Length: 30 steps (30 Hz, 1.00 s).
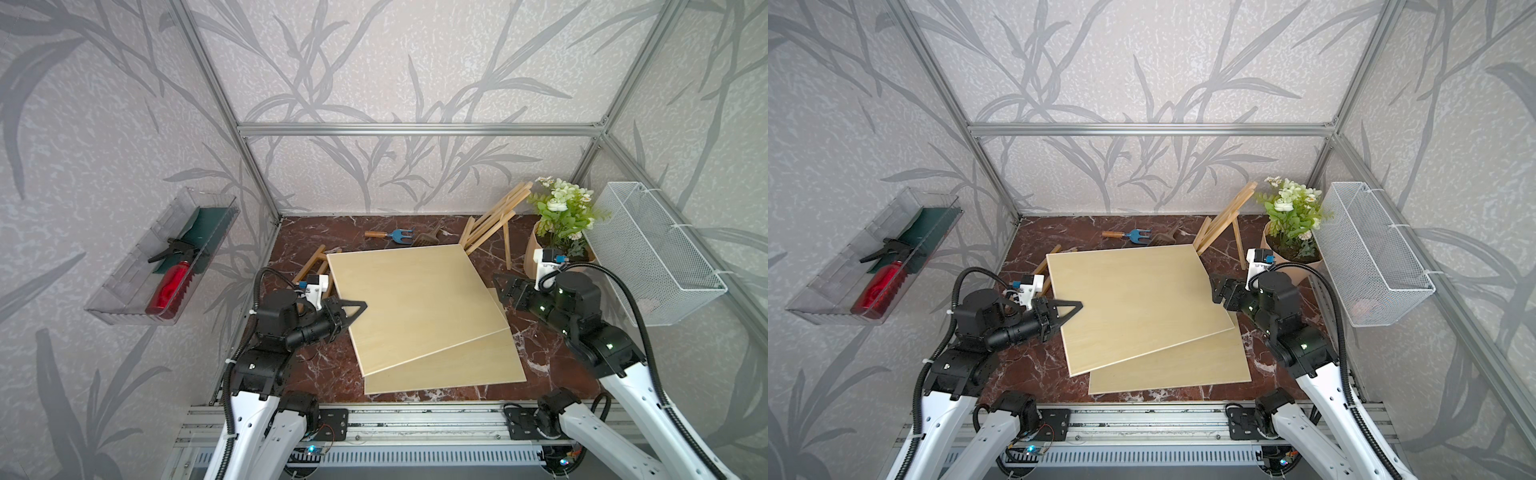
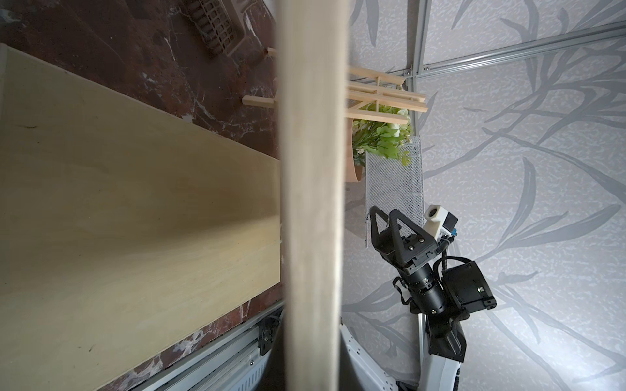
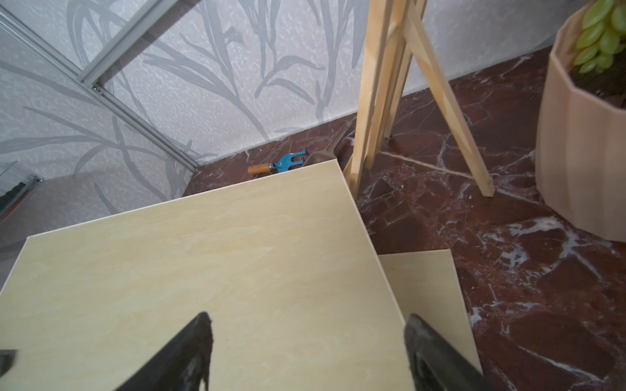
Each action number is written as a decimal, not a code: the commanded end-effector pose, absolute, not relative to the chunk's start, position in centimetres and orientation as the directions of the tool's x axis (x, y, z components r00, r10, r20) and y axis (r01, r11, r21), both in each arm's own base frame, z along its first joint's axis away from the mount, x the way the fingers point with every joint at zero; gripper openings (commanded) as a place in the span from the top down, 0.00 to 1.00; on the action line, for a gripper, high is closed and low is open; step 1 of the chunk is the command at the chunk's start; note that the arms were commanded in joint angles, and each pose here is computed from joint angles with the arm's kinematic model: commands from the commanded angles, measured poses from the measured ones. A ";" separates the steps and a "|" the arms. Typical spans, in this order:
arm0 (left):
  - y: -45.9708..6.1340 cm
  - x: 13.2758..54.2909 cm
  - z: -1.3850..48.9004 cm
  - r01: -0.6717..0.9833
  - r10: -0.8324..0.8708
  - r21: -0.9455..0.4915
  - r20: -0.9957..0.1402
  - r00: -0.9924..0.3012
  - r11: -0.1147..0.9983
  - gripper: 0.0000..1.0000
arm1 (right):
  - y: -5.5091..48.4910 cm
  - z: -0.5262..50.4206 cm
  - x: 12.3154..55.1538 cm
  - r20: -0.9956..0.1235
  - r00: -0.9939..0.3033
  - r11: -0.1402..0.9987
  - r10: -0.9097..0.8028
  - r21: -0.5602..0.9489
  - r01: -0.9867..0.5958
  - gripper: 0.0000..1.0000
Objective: Disassemble the easel
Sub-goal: Place the drawing board on the drawing board.
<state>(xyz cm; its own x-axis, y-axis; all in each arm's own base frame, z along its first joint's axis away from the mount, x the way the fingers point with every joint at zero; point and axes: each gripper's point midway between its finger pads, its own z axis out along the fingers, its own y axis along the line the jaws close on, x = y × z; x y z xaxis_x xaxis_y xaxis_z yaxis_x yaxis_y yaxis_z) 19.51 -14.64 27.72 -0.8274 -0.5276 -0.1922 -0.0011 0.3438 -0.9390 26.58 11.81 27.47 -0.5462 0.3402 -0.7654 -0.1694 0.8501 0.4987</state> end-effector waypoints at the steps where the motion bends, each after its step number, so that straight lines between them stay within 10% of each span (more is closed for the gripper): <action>1: -15.8 18.5 34.3 0.289 -0.455 -0.917 -0.388 -0.802 0.274 1.00 | 13.7 27.0 27.0 -0.764 -0.564 0.813 0.314 0.523 -0.256 0.12; 15: -17.5 20.5 31.1 0.194 -0.407 -0.955 -0.272 -0.872 0.223 1.00 | 16.4 23.1 27.3 -0.749 -0.585 0.725 0.311 0.585 -0.363 0.12; 30: -16.4 18.6 29.8 0.180 -0.364 -0.874 -0.364 -0.857 0.450 1.00 | 14.9 22.3 27.3 -0.767 -0.555 0.776 0.321 0.549 -0.311 0.12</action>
<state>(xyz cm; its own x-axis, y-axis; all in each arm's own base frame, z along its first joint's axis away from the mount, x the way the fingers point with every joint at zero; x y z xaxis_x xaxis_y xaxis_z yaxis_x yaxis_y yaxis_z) 19.11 -16.00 24.03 -0.8976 -0.4114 -0.1585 -0.0657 0.4802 -0.8747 27.30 15.15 21.73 -0.5813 0.3185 -0.7487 -0.3034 0.7690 0.5627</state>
